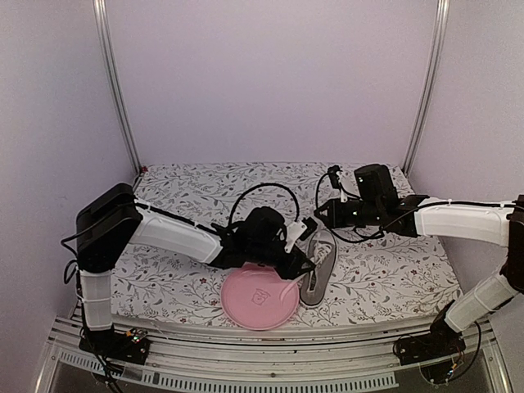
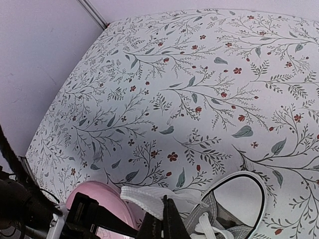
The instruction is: Tie the shoes
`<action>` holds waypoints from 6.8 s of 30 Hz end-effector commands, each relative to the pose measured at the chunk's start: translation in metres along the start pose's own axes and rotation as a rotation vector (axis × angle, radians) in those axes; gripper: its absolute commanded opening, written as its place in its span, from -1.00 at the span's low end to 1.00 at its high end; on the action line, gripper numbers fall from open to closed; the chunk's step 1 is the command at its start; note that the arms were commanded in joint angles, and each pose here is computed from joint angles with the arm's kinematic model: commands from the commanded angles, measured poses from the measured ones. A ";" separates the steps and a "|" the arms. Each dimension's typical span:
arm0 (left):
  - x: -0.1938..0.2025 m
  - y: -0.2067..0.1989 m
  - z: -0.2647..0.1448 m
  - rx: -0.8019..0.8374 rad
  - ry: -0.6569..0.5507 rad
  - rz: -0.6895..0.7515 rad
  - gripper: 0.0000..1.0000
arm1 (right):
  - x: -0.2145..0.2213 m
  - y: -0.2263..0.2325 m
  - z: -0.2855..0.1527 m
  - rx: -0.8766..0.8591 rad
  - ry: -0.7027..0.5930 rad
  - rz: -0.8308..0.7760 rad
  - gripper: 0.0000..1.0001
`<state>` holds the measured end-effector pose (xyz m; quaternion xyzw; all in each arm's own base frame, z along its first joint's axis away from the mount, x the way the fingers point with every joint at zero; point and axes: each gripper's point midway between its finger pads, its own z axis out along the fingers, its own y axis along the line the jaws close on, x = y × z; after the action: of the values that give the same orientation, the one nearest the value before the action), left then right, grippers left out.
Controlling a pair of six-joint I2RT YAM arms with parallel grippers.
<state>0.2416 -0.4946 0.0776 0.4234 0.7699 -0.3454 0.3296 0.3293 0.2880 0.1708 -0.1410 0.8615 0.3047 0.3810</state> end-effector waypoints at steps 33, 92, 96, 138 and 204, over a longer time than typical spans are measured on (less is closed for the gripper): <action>0.000 -0.039 -0.020 0.162 -0.053 -0.055 0.05 | -0.006 -0.001 -0.006 0.002 -0.030 0.021 -0.96; 0.029 0.085 -0.101 -0.401 -0.013 -0.196 -1.00 | 0.105 -0.109 -0.086 0.556 0.112 0.347 -0.96; 0.040 0.093 -0.102 -0.440 0.007 -0.204 -1.00 | 0.131 -0.120 -0.084 0.593 0.154 0.398 -0.96; 0.013 0.035 -0.019 0.067 0.077 0.121 0.20 | 0.124 -0.105 -0.074 0.387 0.085 0.449 -0.96; -0.025 -0.003 -0.013 0.095 -0.205 -0.083 -1.00 | 0.079 0.031 0.003 -0.354 0.187 0.049 -0.18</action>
<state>0.2508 -0.4869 0.0956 0.3648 0.7418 -0.4291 0.3640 0.2631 0.3017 0.1137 -0.1867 0.8467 0.4287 0.2538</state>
